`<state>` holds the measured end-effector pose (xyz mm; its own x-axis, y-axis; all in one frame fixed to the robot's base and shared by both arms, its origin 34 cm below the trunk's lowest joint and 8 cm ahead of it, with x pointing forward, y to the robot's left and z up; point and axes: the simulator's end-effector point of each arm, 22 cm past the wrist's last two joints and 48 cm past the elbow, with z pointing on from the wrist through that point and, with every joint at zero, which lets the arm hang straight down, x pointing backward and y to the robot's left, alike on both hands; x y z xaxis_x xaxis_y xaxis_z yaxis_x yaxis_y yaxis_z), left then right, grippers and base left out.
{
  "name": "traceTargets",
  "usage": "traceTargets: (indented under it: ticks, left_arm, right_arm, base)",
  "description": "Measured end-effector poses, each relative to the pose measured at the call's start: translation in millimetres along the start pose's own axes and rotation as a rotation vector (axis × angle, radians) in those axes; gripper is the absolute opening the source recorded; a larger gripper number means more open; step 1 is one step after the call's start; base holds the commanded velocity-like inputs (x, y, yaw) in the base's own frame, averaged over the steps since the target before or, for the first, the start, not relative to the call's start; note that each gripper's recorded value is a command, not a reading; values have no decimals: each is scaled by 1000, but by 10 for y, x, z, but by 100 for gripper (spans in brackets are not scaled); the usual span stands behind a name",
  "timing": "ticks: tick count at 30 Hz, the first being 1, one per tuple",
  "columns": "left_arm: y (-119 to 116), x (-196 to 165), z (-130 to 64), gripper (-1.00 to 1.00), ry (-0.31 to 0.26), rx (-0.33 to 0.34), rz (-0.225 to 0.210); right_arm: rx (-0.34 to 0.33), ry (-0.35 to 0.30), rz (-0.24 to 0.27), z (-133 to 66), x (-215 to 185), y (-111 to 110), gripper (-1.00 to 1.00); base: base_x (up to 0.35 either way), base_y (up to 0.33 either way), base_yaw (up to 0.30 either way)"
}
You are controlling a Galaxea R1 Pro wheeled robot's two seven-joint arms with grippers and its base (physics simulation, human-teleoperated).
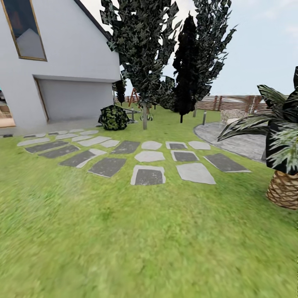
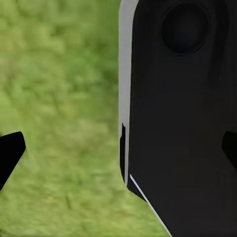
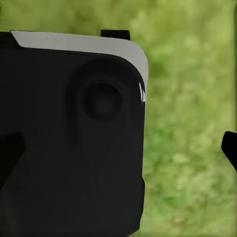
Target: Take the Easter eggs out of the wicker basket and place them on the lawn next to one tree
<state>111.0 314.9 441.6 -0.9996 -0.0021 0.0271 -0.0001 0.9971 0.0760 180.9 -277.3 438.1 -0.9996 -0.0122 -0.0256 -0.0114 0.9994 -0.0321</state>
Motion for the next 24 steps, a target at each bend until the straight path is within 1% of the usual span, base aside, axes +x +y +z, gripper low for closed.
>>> traceTargets:
  ticks: [5, 7, 24]
  left_arm:
    - [0, 0, 0, 100, 0, 0, 0]
    - [0, 0, 0, 100, 0, 0, 0]
    - [2, 0, 0, 100, 0, -1, 0]
  right_arm:
    - [-1, 0, 0, 0, 0, 2, 100]
    - [0, 0, 0, 0, 1, 0, 100]
    - [1, 1, 0, 0, 1, -3, 100]
  base:
    - [335, 0, -251]
    - [335, 0, -94]
    - [335, 0, -6]
